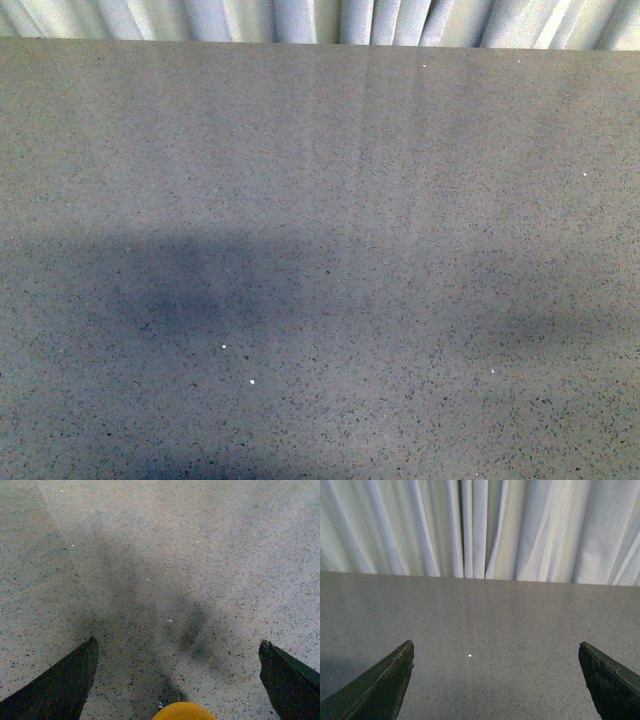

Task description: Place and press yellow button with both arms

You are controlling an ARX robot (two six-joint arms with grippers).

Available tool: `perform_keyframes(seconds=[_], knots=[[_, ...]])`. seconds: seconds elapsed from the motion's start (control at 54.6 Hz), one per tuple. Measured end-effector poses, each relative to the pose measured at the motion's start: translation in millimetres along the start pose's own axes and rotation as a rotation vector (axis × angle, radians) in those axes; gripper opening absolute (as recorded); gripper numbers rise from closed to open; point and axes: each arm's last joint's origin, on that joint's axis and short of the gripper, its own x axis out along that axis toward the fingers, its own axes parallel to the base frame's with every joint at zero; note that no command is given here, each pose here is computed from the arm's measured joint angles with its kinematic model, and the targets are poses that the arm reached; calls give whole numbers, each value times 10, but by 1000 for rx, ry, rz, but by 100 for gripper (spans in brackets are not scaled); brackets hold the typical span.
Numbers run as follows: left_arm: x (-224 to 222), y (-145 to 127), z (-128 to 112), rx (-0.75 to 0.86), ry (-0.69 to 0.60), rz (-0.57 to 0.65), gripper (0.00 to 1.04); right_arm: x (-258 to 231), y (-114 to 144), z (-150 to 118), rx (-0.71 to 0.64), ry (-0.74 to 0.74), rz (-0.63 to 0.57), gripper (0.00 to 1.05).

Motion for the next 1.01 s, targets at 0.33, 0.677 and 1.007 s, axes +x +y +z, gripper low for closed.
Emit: perform_keyframes(seconds=[0.33, 0.677, 1.007], knots=[[-78, 56, -166, 2, 32, -3, 96, 0, 0, 0, 0, 0, 0, 96], [-47, 83, -362, 23, 65, -2, 96, 0, 0, 0, 0, 0, 0, 96], [-34, 48, -358, 35, 42, -11, 96, 0, 0, 0, 0, 0, 0, 96]])
